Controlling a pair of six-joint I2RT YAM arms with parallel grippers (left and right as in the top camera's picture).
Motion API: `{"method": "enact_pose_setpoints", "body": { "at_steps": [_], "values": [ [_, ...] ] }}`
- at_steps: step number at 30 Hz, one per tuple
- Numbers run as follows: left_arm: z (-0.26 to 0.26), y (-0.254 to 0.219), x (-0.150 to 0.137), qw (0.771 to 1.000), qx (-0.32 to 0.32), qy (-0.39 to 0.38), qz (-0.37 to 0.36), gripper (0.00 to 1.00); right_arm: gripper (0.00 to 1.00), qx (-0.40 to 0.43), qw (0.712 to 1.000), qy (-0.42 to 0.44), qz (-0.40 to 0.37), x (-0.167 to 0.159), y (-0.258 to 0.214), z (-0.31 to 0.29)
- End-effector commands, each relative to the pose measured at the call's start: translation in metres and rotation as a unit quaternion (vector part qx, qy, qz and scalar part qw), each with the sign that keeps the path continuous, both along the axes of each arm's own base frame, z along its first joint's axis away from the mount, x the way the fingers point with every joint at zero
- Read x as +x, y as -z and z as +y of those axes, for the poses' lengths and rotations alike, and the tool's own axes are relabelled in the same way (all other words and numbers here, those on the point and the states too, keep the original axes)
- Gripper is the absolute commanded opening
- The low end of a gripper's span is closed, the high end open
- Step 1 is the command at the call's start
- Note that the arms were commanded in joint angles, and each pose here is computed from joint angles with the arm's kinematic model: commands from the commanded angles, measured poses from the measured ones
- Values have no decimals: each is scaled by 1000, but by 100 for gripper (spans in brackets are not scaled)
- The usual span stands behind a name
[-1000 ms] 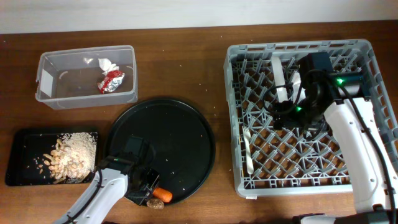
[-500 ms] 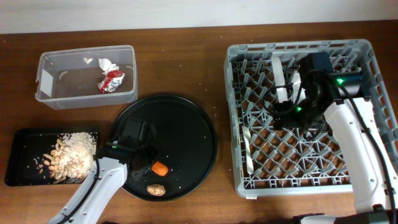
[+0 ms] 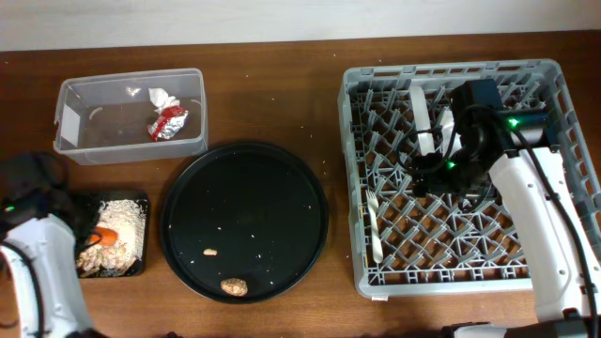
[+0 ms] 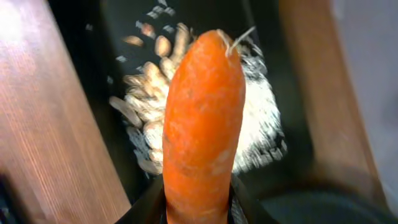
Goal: Sort waste into correct bins and load items into the dishwasher rack
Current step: 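Drop the carrot onto the black rice tray with the left gripper, then grasp the brown food scrap on the round tray with the left gripper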
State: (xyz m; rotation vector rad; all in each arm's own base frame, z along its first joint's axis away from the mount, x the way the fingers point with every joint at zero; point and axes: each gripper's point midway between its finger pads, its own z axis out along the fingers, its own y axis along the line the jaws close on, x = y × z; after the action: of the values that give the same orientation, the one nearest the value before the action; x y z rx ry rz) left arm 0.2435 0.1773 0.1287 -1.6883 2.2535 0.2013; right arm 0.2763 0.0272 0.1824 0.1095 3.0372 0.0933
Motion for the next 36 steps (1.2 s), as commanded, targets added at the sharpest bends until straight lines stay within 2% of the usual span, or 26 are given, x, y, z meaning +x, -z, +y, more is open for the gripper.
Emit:
{"method": "enact_pose_setpoints", "body": {
  "at_steps": [1, 8, 9, 11, 13, 14, 17, 18, 21, 24, 25, 26, 28, 30, 31, 34, 35, 36],
  "values": [
    [30, 21, -9, 999, -10, -41, 26, 26, 89, 0, 1000, -3, -2, 1, -2, 0],
    [50, 78, -20, 992, -54, -75, 86, 27, 89, 0, 1000, -3, -1, 1, -2, 0],
    [51, 80, -18, 992, -52, -75, 84, 33, 88, 0, 1000, -3, -1, 1, -2, 0],
    [53, 79, -16, 993, -48, -75, 80, 35, 89, 0, 1000, -3, -1, 1, -1, 0],
    [54, 79, -15, 993, -47, -75, 79, 43, 88, 0, 1000, -3, -1, 1, -1, 0],
    [54, 79, -16, 993, -48, -75, 79, 43, 88, 0, 1000, -3, -1, 0, -1, 0],
    [46, 79, -9, 993, -72, -68, 63, 51, 88, 0, 1000, -3, 2, -1, -1, 0],
    [38, 71, 8, 994, -97, -31, 29, 54, 88, 0, 1000, -3, 2, -1, -1, -1],
    [26, 33, 25, 995, -96, 12, 0, 56, 88, -2, 1000, -3, 2, -1, -1, -1],
    [-29, -14, 53, 986, -80, 136, -48, 56, 89, -2, 1000, -2, 2, -1, -1, -1],
    [-60, -23, 60, 976, -75, 197, -47, 56, 89, -2, 1000, -2, 2, -1, -1, -1],
    [-78, -24, 60, 971, -79, 223, -40, 56, 88, -2, 1000, -2, 2, -1, -1, -1],
    [-139, -18, 54, 946, -101, 307, 2, 57, 89, -2, 1000, -2, 2, -1, -1, -1],
    [-194, -2, 37, 917, -121, 378, 50, 68, 88, -2, 1000, -3, 3, -1, -1, -1],
    [-216, 9, 22, 908, -136, 388, 73, 72, 88, -2, 1000, -2, 3, -1, -1, -1],
    [-265, 41, -33, 895, -208, 366, 148, 78, 89, -5, 1000, -2, 2, -1, -1, -2],
    [-274, 54, -52, 898, -225, 336, 172, 82, 89, -5, 1000, -2, 2, -1, -1, -2],
    [-275, 64, -62, 905, -226, 309, 186, 82, 89, -5, 1000, -2, 2, -1, -1, -2]
  ]
}}
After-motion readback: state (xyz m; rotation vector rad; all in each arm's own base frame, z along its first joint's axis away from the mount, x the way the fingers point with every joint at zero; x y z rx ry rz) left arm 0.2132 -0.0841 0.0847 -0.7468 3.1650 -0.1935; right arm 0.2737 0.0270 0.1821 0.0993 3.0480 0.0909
